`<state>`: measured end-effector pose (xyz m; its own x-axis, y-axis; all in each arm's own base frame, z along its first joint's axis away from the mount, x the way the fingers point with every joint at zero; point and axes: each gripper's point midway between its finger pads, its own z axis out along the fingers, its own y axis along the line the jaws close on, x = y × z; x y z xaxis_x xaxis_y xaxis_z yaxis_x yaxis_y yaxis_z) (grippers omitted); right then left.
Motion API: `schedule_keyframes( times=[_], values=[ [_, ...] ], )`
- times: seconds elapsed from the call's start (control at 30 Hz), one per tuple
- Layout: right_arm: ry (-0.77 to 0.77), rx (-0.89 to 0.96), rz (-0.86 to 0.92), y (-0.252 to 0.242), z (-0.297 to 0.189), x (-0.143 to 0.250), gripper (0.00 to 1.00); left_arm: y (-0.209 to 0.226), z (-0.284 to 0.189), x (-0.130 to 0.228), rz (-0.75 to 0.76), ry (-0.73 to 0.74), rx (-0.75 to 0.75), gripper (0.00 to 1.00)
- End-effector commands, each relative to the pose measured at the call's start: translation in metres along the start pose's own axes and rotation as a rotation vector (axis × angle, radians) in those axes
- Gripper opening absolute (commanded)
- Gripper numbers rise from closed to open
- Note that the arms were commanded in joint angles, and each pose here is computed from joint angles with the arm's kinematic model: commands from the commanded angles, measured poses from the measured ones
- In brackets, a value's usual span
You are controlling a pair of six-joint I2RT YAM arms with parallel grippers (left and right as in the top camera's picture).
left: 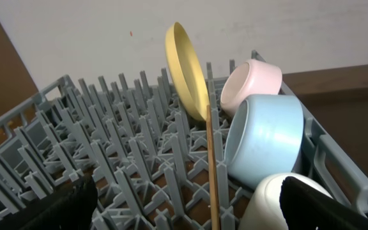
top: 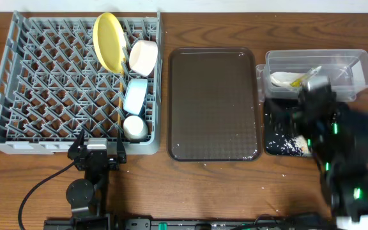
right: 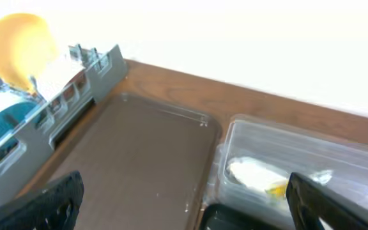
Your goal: Sort waste into correct bins and load items into the dishwasher
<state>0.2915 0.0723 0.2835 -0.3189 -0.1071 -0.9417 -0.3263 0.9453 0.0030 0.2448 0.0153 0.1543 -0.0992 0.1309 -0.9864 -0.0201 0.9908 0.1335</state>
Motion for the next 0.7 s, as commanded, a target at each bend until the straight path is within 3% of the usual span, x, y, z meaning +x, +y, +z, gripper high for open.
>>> schedule_keyframes(
  times=[0.0,0.33,0.67],
  values=[
    [-0.067,0.026,-0.051,-0.001,-0.015,0.031,0.99,-0.003,0.0,0.014,0.004,0.044,0.016,0.91],
    [-0.27,0.044,-0.096,0.007,-0.038,0.079,0.99,-0.003,0.0,0.014,0.004,0.044,0.016,0.91],
    [-0.363,0.046,-0.123,0.009,-0.03,0.096,0.99,-0.003,0.0,0.014,0.004,0.044,0.016,0.91]
  ],
)
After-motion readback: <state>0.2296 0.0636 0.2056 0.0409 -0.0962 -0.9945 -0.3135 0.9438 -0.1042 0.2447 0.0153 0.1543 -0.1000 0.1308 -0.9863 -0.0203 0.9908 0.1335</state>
